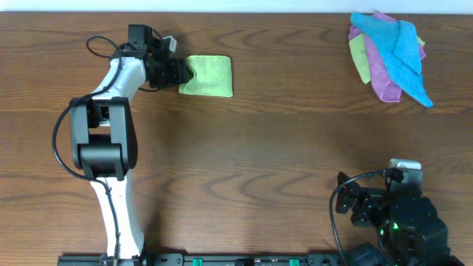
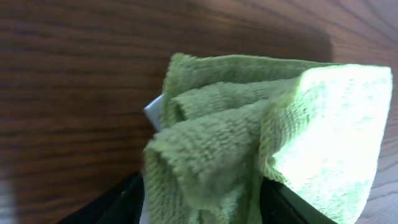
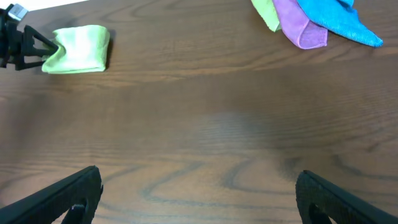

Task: Fold the cloth
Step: 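Grasp the left edge of the folded green cloth with the left gripper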

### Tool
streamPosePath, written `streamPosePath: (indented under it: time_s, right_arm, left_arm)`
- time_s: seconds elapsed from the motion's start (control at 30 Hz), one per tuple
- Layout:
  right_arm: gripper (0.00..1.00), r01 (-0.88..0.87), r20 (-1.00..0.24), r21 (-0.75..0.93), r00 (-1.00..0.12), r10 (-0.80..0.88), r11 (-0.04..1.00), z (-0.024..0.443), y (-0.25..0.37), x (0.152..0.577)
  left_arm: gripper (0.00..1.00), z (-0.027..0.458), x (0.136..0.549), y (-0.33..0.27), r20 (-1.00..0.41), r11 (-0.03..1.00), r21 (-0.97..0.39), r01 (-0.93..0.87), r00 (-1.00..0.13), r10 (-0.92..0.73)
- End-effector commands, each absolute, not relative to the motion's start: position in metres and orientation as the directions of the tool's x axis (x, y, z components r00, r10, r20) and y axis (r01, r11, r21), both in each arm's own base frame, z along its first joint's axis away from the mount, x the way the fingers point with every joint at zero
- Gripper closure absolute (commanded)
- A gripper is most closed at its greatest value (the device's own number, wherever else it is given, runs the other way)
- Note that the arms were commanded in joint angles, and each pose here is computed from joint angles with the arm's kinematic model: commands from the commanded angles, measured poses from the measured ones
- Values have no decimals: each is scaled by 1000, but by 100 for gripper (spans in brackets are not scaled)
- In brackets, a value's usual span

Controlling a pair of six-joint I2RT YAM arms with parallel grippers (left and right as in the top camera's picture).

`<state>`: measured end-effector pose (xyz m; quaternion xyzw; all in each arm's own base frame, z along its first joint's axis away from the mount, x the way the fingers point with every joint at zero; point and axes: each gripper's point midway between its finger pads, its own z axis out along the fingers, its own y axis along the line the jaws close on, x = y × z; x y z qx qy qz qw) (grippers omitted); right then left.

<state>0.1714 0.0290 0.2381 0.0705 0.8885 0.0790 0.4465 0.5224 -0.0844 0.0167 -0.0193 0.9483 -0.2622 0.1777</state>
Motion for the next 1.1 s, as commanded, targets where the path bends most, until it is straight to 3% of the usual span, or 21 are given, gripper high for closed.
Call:
streamPosePath:
  time_s: [0.0,0.23,0.77,0.97,1.07]
  right_arm:
    - [1,66,-776,204,-597,203,977,235,29,172]
    - [1,65,-777,205,-596,203,977,235,29,172]
    - [1,65,-777,205,-596,203,977,235,29,172]
    - [1,65,-778,206,-594,203,976,235,29,172]
    - [1,65,-778,206,-594,203,976,235,29,172]
  left_arm:
    - [38,-3,515,-64,-274,883,-469,-16,-948,-162]
    - [38,-3,513,-53,-259,876,-480,-42,-948,-187]
    - [37,25,515,-70,-235,718,-696,7,-947,-219]
    - [37,28,514,-76,-230,699,-715,14,-949,-215]
    - [33,28,514,-76,-231,700,-714,15,-949,-215]
